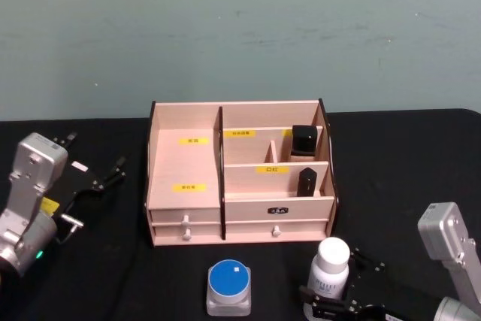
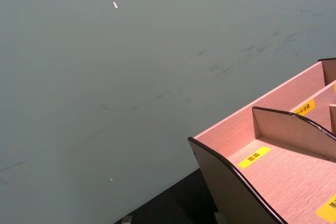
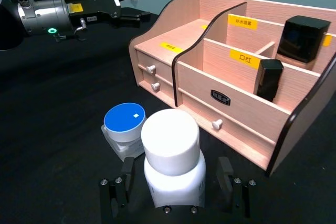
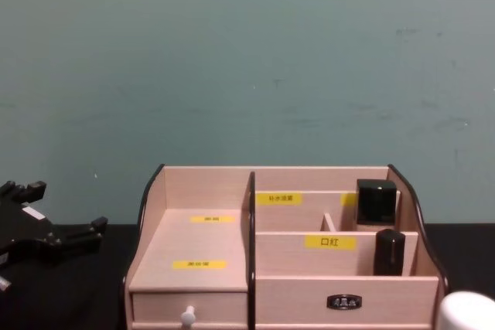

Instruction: Pick up the facial cleanser and watermelon frost from the table and place them into the tiered storage box.

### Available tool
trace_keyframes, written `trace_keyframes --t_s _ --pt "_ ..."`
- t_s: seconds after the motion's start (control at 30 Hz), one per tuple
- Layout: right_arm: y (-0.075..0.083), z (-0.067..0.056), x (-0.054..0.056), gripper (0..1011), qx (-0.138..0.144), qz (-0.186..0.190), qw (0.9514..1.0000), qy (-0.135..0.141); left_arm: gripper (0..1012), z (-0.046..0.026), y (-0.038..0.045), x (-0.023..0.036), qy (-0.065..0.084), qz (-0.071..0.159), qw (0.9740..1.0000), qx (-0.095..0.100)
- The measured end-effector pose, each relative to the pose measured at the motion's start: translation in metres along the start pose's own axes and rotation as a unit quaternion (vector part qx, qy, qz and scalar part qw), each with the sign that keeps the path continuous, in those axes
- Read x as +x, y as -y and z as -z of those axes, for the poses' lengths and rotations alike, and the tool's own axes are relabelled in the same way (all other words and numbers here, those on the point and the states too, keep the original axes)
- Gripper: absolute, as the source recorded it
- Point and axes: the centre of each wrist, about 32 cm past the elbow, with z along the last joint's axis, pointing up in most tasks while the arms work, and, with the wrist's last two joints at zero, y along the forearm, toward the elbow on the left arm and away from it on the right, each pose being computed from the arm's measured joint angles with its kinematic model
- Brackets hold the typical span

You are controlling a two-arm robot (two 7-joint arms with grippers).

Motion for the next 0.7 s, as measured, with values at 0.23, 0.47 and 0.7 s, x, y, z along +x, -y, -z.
trace_keyframes --t_s 0.23,0.47,0.7 --pt "-0.008 0.001 0.003 1002 0.002 -0.005 1.0000 0.001 1009 0.0000 0.0000 0.0000 0.000 0.000 1.0000 0.000" --pt "-0.012 0.001 0.004 1002 0.003 -0.003 1.0000 0.004 1010 0.0000 0.0000 0.0000 0.000 0.000 1.0000 0.000" --pt "-0.011 0.001 0.004 985 0.003 -0.003 1.0000 0.004 1010 0.0000 0.0000 0.0000 0.000 0.000 1.0000 0.000"
